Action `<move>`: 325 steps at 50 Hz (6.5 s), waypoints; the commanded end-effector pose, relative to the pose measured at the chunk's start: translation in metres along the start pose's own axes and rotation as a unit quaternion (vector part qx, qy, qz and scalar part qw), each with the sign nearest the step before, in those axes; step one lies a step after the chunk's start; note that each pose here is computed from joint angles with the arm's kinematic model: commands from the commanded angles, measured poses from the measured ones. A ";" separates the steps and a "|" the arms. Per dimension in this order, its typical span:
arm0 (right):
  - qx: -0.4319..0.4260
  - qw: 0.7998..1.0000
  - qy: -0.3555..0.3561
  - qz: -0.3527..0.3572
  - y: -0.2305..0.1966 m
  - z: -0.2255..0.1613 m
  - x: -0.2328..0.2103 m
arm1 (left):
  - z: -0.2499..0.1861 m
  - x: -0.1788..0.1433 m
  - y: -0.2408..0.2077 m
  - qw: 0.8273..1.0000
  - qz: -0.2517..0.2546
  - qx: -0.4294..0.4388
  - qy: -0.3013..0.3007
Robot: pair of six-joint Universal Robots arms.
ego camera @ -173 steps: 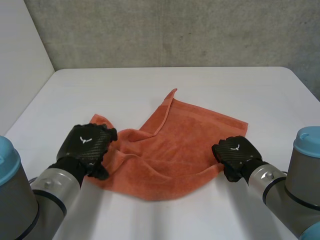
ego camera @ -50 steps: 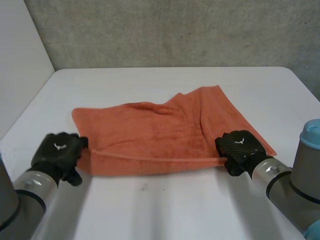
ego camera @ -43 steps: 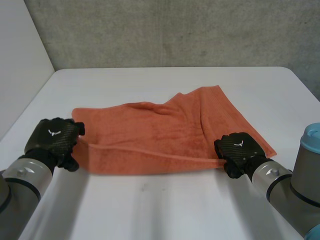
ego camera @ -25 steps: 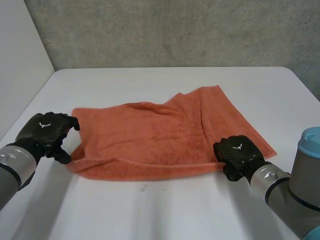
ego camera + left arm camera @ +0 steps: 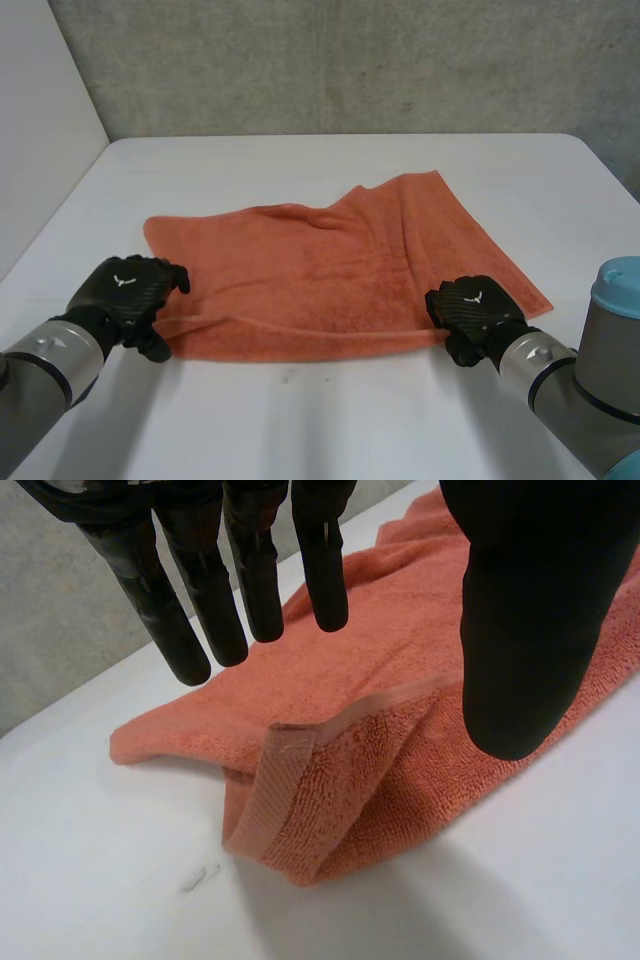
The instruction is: Fold the laundry
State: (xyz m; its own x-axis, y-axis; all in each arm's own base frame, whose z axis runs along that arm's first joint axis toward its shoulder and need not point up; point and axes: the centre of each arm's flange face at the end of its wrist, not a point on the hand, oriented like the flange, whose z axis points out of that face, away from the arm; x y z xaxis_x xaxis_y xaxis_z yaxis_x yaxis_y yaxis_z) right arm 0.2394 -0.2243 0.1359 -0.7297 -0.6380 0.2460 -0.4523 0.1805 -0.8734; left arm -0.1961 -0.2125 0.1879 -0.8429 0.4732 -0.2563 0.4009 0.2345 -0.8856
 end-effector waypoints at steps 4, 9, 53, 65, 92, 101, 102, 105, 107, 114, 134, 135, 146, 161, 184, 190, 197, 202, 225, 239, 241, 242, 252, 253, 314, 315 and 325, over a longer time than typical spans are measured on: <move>0.000 1.000 -0.001 0.000 0.000 0.000 -0.001 | 0.022 -0.002 0.020 0.997 0.009 -0.047 -0.057; 0.000 1.000 -0.001 0.000 0.000 0.000 0.000 | 0.031 -0.001 0.027 0.996 0.012 -0.054 -0.065; -0.007 0.984 0.005 0.180 -0.017 -0.009 0.057 | -0.070 0.007 -0.166 0.931 -0.024 0.358 -0.074; -0.032 0.959 -0.029 0.280 -0.002 0.010 0.047 | -0.109 0.015 -0.210 0.906 -0.030 0.420 -0.049; 0.119 0.967 0.223 -0.041 -0.086 -0.024 0.118 | -0.076 -0.020 -0.180 0.924 -0.072 0.359 -0.110; 0.108 0.971 0.196 -0.086 -0.136 -0.088 0.106 | -0.019 -0.043 -0.122 0.962 -0.066 0.235 -0.121; 0.097 0.973 0.188 -0.086 -0.137 -0.091 0.104 | -0.016 -0.043 -0.116 0.966 -0.066 0.222 -0.118; 0.037 0.982 0.156 -0.096 -0.131 -0.098 0.097 | -0.006 -0.038 -0.095 0.978 -0.061 0.171 -0.103; 0.000 0.984 0.138 -0.111 -0.124 -0.099 0.093 | -0.001 -0.034 -0.082 0.984 -0.056 0.139 -0.097; -0.172 0.971 0.034 -0.164 -0.059 -0.050 0.079 | 0.028 -0.014 -0.025 0.998 -0.007 0.010 -0.056; 0.288 0.883 0.336 -0.158 -0.258 -0.038 0.147 | 0.049 -0.070 -0.245 0.879 0.051 0.436 -0.187; 0.346 0.855 0.357 -0.149 -0.280 -0.064 0.149 | 0.026 -0.078 -0.271 0.835 0.046 0.505 -0.214; 0.260 0.917 0.263 -0.147 -0.221 -0.056 0.117 | 0.032 -0.076 -0.232 0.853 0.017 0.478 -0.210; 0.048 0.990 0.082 -0.101 -0.062 0.023 0.060 | 0.078 -0.042 -0.051 0.961 -0.032 0.241 -0.133; 0.007 0.978 0.116 0.171 -0.011 0.008 0.077 | 0.079 -0.050 -0.031 0.967 -0.040 0.207 -0.145; -0.013 0.969 0.135 0.207 0.004 0.001 0.086 | 0.079 -0.052 -0.030 0.967 -0.042 0.206 -0.147; -0.028 0.959 0.147 0.241 0.017 -0.003 0.091 | 0.079 -0.052 -0.029 0.967 -0.042 0.205 -0.147; -0.037 0.956 0.151 0.250 0.023 -0.003 0.093 | 0.079 -0.052 -0.029 0.967 -0.042 0.205 -0.147; 0.107 0.976 0.177 0.063 -0.105 -0.080 0.125 | -0.001 -0.072 -0.084 0.963 -0.042 0.202 -0.171; -0.058 0.981 0.142 -0.122 -0.118 -0.109 0.118 | -0.038 -0.073 -0.104 0.972 -0.038 0.175 -0.150; -0.068 0.981 0.132 -0.123 -0.114 -0.103 0.116 | -0.018 -0.072 -0.085 0.981 -0.042 0.130 -0.138; -0.090 0.982 0.106 -0.128 -0.105 -0.091 0.108 | -0.018 -0.072 -0.085 0.981 -0.042 0.130 -0.138; -0.180 0.964 0.107 -0.163 -0.051 -0.006 0.108 | 0.066 -0.062 -0.011 0.996 -0.002 -0.032 -0.085; -0.173 0.964 0.118 -0.166 -0.053 -0.001 0.111 | 0.075 -0.065 -0.014 0.996 0.003 -0.026 -0.089; -0.028 0.985 0.158 0.067 0.015 0.032 0.104 | 0.088 -0.079 0.001 0.973 -0.090 0.127 -0.171; -0.029 0.982 0.162 0.088 0.016 0.029 0.107 | 0.088 -0.078 0.001 0.973 -0.090 0.126 -0.170; -0.058 0.975 0.157 0.148 0.028 0.015 0.123 | 0.086 -0.072 0.004 0.975 -0.091 0.120 -0.161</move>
State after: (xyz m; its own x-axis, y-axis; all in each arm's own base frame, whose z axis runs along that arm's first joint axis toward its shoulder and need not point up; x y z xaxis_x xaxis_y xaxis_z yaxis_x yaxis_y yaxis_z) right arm 0.1563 -0.3112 0.1370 -0.9436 -0.2850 0.1683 -0.2689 0.3634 -0.8920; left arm -0.1620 -0.3213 0.1717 -0.9783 0.1294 -0.1619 0.1706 0.0590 -0.9836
